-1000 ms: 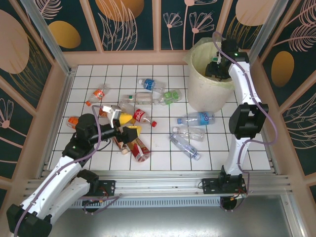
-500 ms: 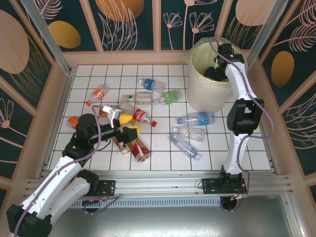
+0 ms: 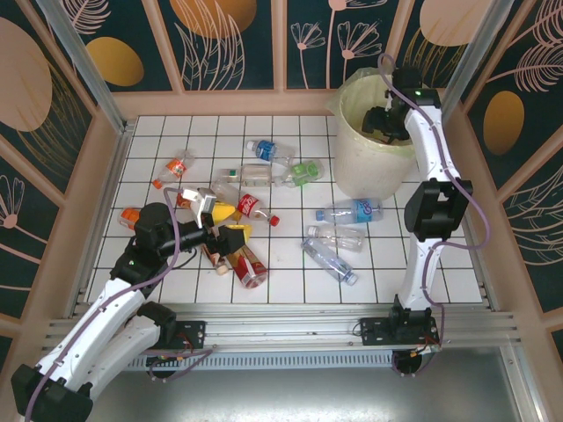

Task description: Put the plastic bottles in the bin

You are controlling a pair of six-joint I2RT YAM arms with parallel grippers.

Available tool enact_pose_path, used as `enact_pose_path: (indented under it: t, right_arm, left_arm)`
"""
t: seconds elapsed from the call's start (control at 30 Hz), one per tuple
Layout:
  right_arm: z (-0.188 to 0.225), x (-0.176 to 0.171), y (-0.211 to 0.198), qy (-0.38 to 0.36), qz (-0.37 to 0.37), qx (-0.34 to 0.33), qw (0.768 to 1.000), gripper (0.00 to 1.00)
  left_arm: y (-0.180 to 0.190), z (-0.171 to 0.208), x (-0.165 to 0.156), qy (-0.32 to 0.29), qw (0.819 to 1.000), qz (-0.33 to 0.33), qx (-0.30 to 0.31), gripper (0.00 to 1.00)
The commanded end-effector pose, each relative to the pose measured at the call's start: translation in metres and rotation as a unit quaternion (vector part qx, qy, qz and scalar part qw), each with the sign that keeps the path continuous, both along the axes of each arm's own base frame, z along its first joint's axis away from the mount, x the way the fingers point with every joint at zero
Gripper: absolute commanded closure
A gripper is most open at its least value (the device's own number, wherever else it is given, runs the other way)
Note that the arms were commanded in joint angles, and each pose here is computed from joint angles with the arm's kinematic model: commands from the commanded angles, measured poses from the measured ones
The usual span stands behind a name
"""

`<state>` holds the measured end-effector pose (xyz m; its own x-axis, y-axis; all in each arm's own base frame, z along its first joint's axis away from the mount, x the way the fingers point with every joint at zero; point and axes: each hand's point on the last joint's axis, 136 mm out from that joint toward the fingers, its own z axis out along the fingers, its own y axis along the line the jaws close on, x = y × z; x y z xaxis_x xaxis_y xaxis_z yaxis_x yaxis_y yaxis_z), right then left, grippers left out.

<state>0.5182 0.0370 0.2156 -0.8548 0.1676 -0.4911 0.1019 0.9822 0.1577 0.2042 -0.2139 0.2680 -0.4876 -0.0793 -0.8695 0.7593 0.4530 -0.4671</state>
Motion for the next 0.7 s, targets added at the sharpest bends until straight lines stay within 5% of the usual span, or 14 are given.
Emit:
enact_pose_path:
  t: [0.0, 0.4, 0.67]
  right_arm:
    - [0.033, -0.006, 0.003, -0.028, -0.005, 0.016, 0.999, 0.23]
    - [0.114, -0.019, 0.039, -0.153, 0.03, -0.005, 0.988, 0.24]
    - [0.151, -0.044, 0.102, -0.248, 0.07, -0.107, 0.96, 0.25]
  left_arm:
    - [0.001, 0.018, -0.002, -0.028, 1.0, 0.001, -0.006, 0.01]
    - [0.003, 0.021, 0.001, -0.028, 1.0, 0.014, -0.007, 0.01]
    - [0.028, 0.032, 0.016, -0.06, 0.992, 0.11, 0.001, 0.01]
